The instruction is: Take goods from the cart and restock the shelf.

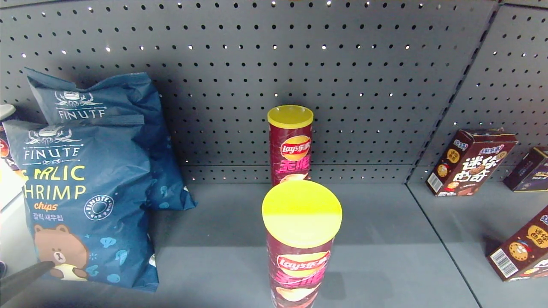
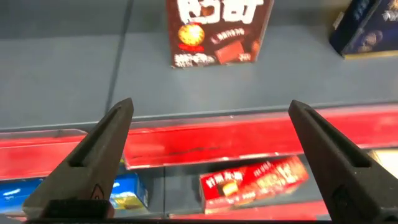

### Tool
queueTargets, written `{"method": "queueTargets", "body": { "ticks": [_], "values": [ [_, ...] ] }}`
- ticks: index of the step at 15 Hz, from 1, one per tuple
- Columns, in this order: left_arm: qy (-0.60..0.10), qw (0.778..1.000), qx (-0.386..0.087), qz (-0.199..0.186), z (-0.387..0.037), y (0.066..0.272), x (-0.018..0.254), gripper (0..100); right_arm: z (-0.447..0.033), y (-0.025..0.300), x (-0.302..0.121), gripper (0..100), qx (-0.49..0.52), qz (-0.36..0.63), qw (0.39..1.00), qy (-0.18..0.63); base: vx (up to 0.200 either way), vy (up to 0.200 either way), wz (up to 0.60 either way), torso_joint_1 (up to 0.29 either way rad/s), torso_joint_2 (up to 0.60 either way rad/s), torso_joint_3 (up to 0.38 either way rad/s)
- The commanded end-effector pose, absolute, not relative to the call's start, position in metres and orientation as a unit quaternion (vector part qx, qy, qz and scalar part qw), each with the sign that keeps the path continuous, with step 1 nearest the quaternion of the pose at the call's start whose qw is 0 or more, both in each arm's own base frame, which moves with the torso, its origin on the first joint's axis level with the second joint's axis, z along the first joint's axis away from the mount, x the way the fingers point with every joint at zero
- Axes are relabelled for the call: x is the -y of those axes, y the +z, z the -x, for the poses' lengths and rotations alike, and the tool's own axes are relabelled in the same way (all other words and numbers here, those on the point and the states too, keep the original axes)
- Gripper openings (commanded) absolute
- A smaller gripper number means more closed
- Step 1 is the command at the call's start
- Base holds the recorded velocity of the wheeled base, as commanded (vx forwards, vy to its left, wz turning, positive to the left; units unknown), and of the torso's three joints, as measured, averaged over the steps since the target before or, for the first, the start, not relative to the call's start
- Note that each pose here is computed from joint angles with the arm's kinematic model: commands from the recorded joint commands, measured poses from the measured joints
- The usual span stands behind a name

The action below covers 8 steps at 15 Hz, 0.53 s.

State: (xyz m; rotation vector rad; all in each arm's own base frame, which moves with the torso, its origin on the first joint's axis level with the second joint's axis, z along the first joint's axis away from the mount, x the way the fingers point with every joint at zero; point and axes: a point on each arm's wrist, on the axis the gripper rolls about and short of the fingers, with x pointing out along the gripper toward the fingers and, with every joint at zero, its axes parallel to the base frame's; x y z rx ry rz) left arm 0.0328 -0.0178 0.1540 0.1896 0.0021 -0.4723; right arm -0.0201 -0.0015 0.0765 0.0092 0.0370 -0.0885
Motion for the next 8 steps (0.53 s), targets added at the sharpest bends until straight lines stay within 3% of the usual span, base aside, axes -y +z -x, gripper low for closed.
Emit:
{"method": "queueTargets", "body": {
  "ticks": [1,7,8],
  "values": [
    [-0.233,0.968,0.001,-0.093,-0.032,0.153,0.017,100,0.023,0.076,0.002,100,-0.001,-0.005,0.999,-0.038,0.0,0.0,0.0,0.0,0.0,0.0],
    [-0.24,0.966,0.006,-0.093,-0.032,0.156,0.017,100,0.023,0.076,0.002,100,-0.001,-0.005,0.999,-0.038,0.0,0.0,0.0,0.0,0.0,0.0],
    [-0.241,0.966,0.016,-0.091,-0.034,0.166,0.019,100,0.023,0.076,0.002,100,-0.001,-0.005,0.999,-0.037,0.0,0.0,0.0,0.0,0.0,0.0]
  ]
}}
